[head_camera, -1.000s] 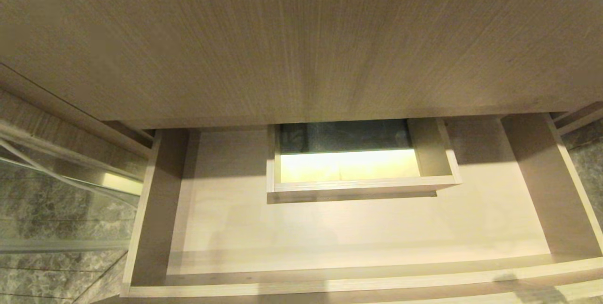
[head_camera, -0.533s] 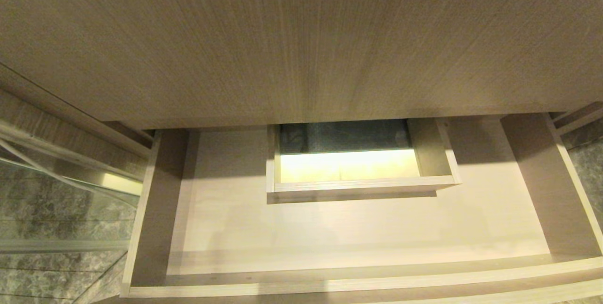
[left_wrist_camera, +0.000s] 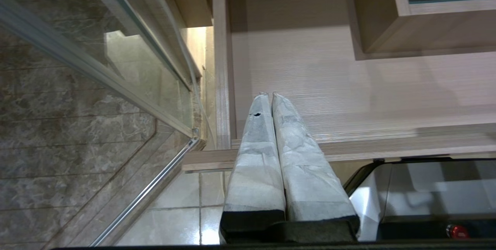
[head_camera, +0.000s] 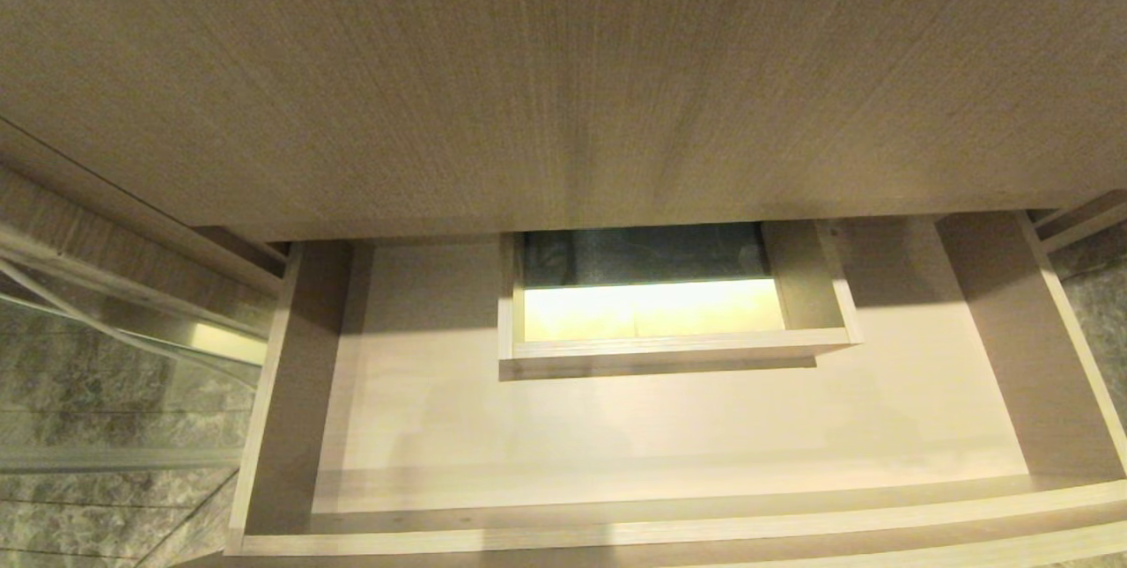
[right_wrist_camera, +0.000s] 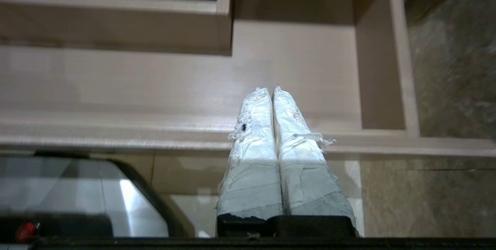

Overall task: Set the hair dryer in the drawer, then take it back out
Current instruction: Pick up the hairdryer

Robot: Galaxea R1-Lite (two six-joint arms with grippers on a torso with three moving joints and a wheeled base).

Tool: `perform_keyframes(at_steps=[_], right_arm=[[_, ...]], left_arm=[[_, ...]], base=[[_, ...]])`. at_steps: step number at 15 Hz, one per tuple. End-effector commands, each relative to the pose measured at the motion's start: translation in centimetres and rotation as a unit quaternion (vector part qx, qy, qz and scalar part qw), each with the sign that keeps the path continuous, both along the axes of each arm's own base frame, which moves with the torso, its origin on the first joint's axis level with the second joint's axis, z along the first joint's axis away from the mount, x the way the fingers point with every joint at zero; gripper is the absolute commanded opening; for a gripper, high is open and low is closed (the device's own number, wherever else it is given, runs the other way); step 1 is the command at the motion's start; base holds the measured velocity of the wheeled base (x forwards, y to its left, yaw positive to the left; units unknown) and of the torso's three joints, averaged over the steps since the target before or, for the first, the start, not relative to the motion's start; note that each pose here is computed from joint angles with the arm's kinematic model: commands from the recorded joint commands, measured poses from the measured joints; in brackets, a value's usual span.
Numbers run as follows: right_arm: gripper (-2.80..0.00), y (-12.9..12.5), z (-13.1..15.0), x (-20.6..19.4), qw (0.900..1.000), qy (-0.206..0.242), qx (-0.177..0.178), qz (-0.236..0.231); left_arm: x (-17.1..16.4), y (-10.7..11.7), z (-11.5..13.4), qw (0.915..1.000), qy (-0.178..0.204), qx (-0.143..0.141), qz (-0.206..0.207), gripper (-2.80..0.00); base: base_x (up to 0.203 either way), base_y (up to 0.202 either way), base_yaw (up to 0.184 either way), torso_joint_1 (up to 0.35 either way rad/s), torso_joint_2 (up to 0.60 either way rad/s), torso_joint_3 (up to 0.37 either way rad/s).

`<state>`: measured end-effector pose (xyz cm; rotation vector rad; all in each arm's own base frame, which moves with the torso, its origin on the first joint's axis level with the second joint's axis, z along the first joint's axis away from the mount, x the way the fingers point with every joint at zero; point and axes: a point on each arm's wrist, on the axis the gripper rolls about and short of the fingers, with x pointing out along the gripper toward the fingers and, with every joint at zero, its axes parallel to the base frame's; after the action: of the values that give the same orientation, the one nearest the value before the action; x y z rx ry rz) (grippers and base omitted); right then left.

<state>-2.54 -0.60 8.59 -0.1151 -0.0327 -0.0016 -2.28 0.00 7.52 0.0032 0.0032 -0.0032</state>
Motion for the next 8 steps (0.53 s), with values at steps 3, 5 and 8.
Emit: perform_keyframes(at_steps=[3,5,8], right_arm=[[-2.80,0.27,-0.44,-0.19,0.997,-0.023,-0.006,0.073],[-2.80,0.31,-1.11,0.01,0.996,-0.007,0.008,0.087],[-2.80,0.33,-1.09,0.24,0.995,-0.038,0.021,0.085]], left_arm=[[0.01,0.00,-0.04,1.0000,0.001,0.000,0.000,-2.80],[0.01,0.00,-0.04,1.0000,0.001,0.000,0.000,-2.80],[0.01,0.00,-0.04,1.0000,0.001,0.000,0.000,-2.80]], base=[[0.000,0.000,0.000,0.000,0.00,0.000],[0.000,0.000,0.000,0.000,0.00,0.000],[0.000,0.000,0.000,0.000,0.00,0.000]])
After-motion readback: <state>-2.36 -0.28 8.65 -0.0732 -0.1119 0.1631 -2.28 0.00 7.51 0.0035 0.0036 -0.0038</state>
